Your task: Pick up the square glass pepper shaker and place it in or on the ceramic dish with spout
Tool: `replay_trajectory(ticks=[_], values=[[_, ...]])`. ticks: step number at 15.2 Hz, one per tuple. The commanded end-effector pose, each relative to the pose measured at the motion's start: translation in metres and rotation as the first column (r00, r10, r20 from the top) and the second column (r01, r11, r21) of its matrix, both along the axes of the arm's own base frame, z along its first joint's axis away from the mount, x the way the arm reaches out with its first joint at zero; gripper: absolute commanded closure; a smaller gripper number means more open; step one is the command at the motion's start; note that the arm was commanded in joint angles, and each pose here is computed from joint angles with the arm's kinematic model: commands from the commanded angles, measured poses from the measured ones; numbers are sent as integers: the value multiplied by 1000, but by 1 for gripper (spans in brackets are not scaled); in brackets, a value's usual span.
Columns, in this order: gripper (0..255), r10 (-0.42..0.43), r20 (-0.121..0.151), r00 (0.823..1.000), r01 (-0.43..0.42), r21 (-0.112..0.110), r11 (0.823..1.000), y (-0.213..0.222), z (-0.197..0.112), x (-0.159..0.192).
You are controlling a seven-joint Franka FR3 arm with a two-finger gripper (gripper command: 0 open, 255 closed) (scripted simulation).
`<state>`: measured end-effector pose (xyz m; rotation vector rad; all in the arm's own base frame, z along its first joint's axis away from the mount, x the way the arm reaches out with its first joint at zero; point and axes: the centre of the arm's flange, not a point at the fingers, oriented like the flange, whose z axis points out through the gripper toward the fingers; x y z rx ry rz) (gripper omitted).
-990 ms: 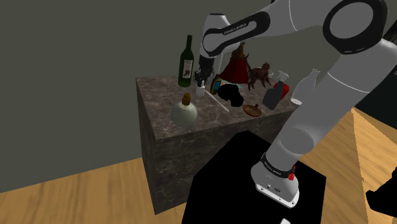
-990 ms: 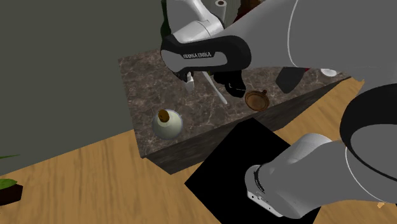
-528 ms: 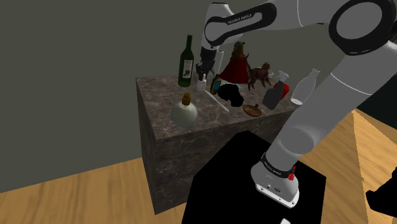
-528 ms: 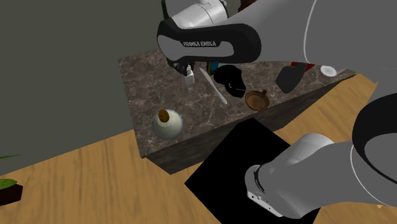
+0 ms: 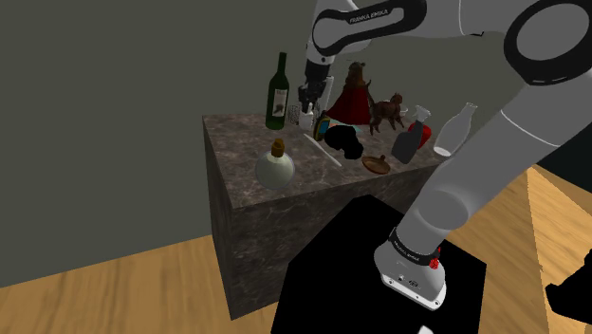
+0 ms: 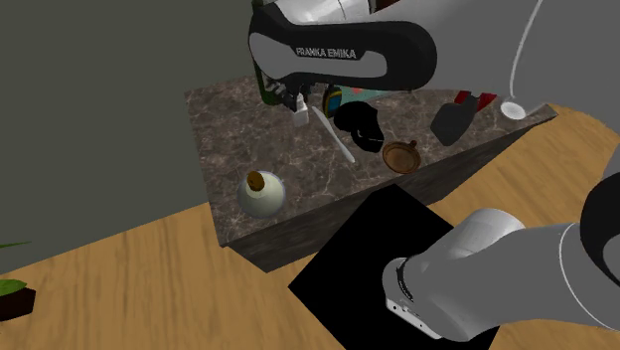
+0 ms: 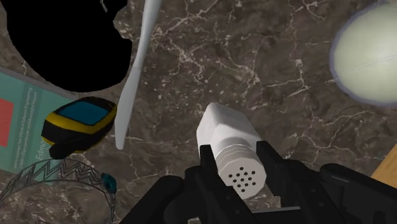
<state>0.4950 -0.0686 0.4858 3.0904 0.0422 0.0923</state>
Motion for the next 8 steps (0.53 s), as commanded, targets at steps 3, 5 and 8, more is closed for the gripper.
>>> replay_trajectory(ticks=[3, 5, 8], values=[[255, 0, 0, 1000, 0, 0, 1000, -29, 5, -42], [255, 0, 0, 1000, 0, 0, 1000, -43, 8, -64], [255, 0, 0, 1000, 0, 0, 1000, -65, 12, -97]])
